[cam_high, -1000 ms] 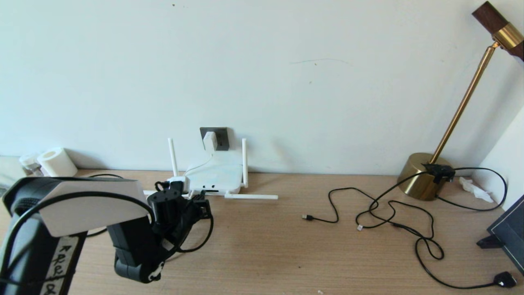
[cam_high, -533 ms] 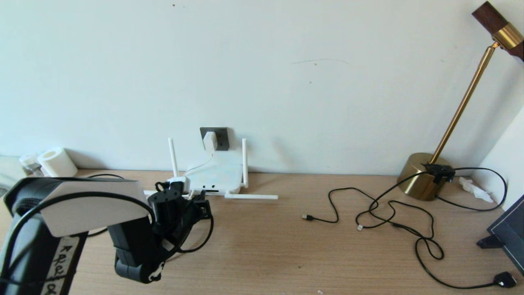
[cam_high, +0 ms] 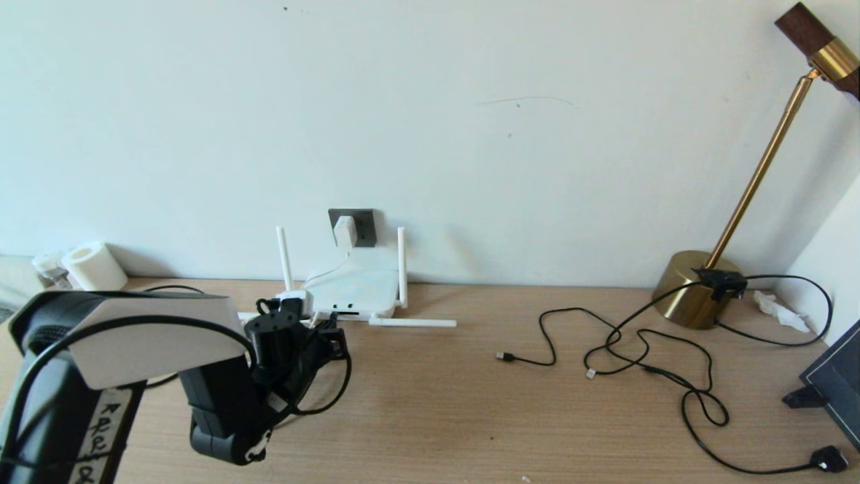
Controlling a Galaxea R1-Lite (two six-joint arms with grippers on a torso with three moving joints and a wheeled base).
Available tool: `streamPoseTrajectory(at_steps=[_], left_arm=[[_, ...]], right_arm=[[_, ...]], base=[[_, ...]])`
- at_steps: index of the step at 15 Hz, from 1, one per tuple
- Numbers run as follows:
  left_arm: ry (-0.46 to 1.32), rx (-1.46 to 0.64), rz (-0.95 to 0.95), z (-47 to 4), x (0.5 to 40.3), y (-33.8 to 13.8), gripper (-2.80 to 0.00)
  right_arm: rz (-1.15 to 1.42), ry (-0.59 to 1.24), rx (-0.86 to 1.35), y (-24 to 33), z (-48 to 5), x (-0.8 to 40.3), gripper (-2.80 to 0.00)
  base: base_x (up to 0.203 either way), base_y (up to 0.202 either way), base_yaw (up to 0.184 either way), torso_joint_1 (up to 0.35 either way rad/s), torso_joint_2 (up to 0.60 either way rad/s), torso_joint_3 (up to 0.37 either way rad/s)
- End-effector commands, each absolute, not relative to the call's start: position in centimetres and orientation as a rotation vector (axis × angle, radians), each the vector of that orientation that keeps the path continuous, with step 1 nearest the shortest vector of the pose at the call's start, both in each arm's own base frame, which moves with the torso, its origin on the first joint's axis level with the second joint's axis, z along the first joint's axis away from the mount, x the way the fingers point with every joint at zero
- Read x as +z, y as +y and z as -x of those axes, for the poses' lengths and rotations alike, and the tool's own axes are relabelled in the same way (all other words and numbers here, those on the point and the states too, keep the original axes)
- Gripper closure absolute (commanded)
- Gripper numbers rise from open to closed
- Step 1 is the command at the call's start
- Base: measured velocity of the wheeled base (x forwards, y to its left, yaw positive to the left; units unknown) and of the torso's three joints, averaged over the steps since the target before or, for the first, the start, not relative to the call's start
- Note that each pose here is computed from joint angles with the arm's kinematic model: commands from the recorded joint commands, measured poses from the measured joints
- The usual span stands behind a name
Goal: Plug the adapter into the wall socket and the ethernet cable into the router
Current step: Plug cable into router interface
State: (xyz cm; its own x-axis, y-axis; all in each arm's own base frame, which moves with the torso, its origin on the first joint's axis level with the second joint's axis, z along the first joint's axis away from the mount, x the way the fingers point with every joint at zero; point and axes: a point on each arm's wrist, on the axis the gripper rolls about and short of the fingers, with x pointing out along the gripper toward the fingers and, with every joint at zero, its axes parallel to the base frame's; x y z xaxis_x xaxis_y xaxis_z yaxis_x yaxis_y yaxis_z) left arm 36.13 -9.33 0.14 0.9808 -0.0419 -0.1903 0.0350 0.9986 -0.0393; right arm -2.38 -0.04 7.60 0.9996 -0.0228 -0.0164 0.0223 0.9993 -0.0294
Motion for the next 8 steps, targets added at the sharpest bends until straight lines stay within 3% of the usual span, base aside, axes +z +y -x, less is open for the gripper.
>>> streamPoseTrajectory(at_steps=[1,8], left_arm=[[0.185,-0.04,0.038,-36.06,0.26,-9.41,0.0],[0.18,-0.04,0.036,-36.01,0.46,-9.45,0.0]], right_arm=[[0.031,0.018,-0.023,-0.04,2.37,7.59,0.0],[0.031,0.019,-0.023,-0.04,2.36,7.59,0.0]], base=[[0.0,0.0,0.0,0.0,0.0,0.0],[0.0,0.0,0.0,0.0,0.0,0.0]])
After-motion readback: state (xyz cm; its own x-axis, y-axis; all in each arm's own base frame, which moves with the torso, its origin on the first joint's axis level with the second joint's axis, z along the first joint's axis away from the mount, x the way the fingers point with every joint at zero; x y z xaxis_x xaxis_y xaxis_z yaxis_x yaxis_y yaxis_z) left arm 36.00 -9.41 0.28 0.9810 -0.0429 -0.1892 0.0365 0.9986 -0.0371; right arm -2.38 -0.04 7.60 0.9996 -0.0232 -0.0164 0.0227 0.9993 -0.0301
